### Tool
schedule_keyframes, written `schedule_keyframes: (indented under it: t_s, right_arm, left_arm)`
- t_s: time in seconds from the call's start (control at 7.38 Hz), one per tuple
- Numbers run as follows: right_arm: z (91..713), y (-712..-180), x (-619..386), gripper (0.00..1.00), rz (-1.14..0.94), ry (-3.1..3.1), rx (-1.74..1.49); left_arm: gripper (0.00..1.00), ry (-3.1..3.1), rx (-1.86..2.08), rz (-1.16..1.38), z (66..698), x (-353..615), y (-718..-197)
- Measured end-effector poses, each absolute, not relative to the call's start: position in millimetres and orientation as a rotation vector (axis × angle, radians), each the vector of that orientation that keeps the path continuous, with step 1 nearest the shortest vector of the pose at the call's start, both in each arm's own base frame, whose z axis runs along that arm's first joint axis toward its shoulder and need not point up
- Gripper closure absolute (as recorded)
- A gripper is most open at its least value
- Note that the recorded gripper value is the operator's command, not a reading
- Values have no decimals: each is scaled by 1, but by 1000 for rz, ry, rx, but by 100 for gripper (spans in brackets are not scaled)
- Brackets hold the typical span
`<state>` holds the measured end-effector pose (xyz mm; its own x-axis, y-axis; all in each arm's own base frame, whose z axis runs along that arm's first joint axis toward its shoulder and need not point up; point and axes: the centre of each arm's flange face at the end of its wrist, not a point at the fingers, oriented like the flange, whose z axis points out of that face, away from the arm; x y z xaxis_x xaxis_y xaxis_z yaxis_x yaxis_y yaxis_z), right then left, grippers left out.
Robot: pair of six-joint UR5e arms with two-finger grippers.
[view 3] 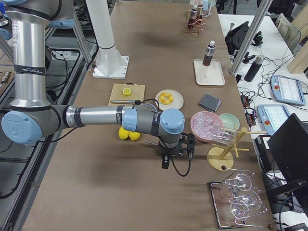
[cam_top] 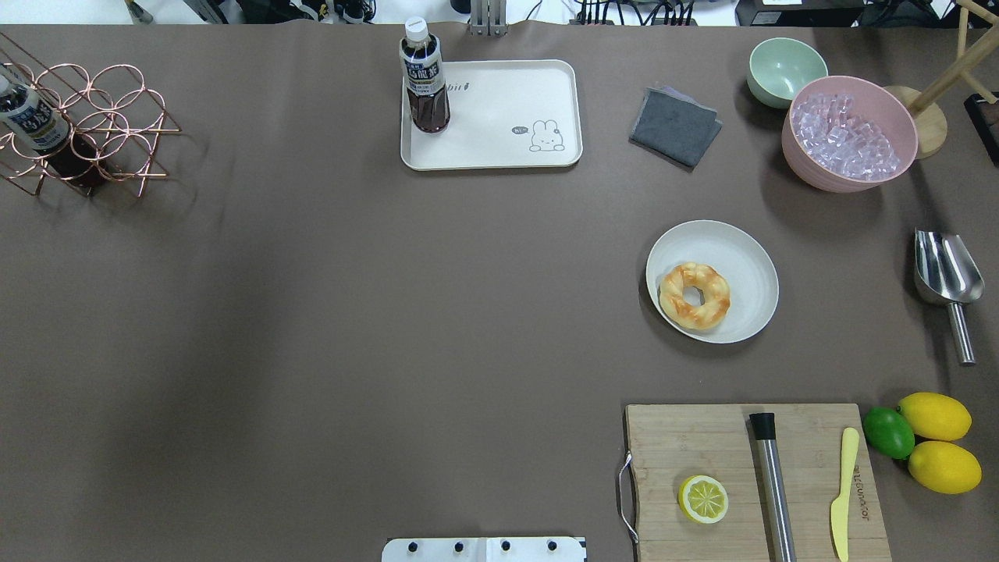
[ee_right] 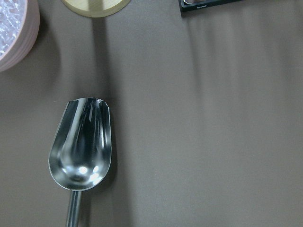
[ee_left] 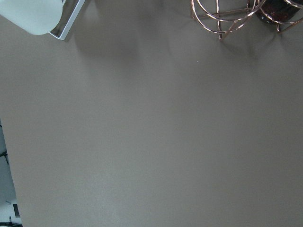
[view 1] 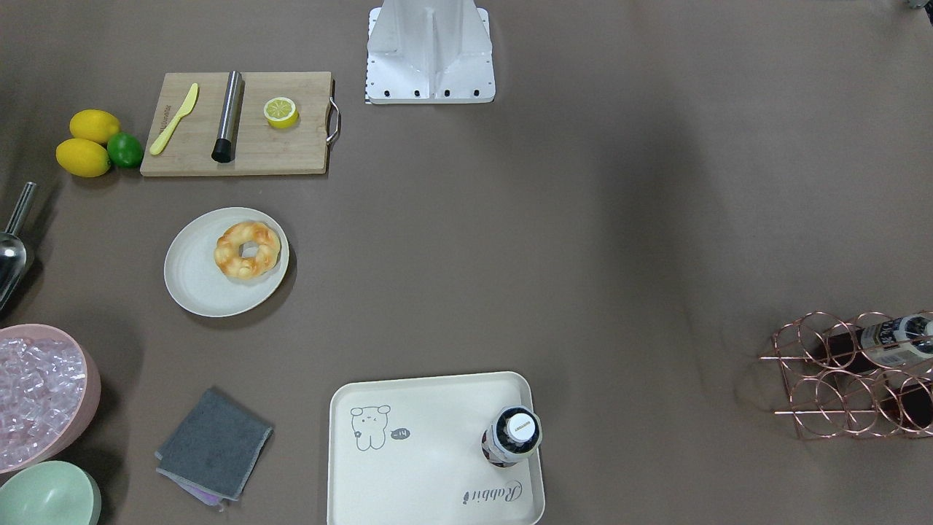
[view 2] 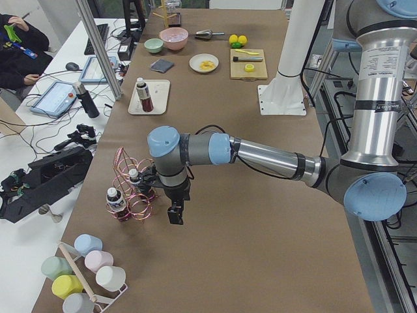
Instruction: Place donut on tray
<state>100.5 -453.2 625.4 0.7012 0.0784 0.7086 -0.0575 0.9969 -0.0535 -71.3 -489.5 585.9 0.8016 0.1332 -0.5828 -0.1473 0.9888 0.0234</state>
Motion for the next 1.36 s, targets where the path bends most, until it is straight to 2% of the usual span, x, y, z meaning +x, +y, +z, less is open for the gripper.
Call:
schedule_keyframes:
  t_s: [1.36]
  right_arm:
    - [624, -456, 96, 0, 52, -795, 16]
  left_arm:
    - [2, 623, -27, 158, 586, -67, -490]
